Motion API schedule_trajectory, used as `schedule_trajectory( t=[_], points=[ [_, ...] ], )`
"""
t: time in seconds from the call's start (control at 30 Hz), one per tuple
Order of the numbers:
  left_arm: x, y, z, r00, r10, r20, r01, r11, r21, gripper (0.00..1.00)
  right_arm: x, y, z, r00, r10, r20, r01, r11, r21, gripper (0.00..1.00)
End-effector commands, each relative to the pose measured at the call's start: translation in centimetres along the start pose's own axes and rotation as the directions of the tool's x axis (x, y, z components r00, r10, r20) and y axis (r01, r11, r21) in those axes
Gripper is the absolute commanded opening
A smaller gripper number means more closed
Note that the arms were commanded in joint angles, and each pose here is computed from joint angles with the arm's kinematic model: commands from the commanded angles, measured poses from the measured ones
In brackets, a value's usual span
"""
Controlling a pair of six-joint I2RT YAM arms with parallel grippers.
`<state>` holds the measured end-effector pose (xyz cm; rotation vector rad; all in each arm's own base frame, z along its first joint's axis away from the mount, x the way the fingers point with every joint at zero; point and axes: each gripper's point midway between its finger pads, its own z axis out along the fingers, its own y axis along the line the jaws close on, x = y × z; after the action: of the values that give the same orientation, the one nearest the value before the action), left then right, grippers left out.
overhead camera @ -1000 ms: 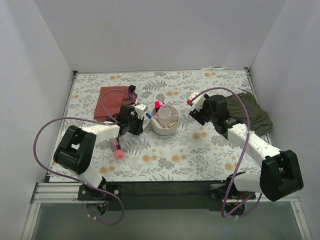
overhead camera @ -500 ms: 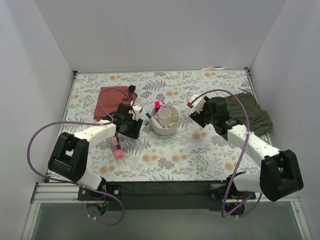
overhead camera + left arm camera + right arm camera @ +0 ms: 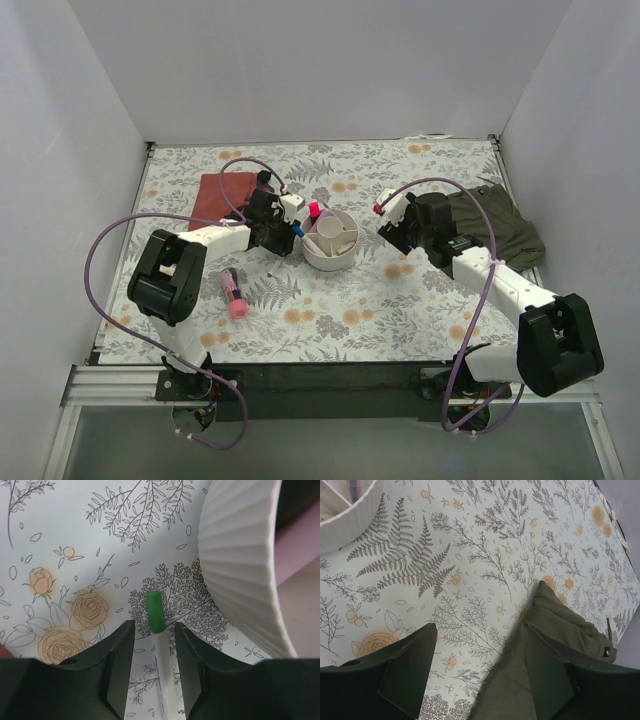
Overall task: Sort the stationery into containers
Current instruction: Pick up the pen from the center of the board.
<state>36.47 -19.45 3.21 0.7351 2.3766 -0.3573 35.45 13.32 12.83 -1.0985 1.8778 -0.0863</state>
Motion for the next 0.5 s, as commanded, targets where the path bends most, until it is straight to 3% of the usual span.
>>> schedule_trajectory(
  t=[0.0, 0.2, 0.23, 0.37, 0.47],
  points=[
    [-2.8, -0.3, -0.2, 0.994, 0.073, 0.075, -0.077, 0.996, 0.041, 0.37, -2.1, -1.9, -0.4, 0.998, -0.007, 0.061, 0.004, 0.998, 0.056, 0.77],
    [-0.9, -0.6, 0.6, 0.998, 0.052, 0.02, -0.053, 0.997, 0.06, 0.3, -1.5, -1.6, -0.3, 0.999, -0.005, 0.052, 0.002, 0.999, 0.048, 0.77],
    [-0.6, -0.5, 0.6, 0.999, 0.045, 0.01, -0.046, 0.997, 0.059, 0.2, -1.6, -1.7, -0.3, 0.999, -0.005, 0.054, 0.002, 0.999, 0.05, 0.76],
    [0.5, 0.3, 0.1, 1.0, -0.013, -0.029, 0.014, 1.0, 0.01, 0.0, -2.0, -2.0, -0.1, 0.998, -0.005, 0.057, 0.001, 0.999, 0.053, 0.77],
    [-0.1, 2.7, -1.9, 0.998, -0.061, 0.014, 0.061, 0.995, -0.076, 0.0, -2.4, -2.2, -0.1, 0.998, -0.001, 0.066, -0.003, 0.998, 0.055, 0.77]
  ],
)
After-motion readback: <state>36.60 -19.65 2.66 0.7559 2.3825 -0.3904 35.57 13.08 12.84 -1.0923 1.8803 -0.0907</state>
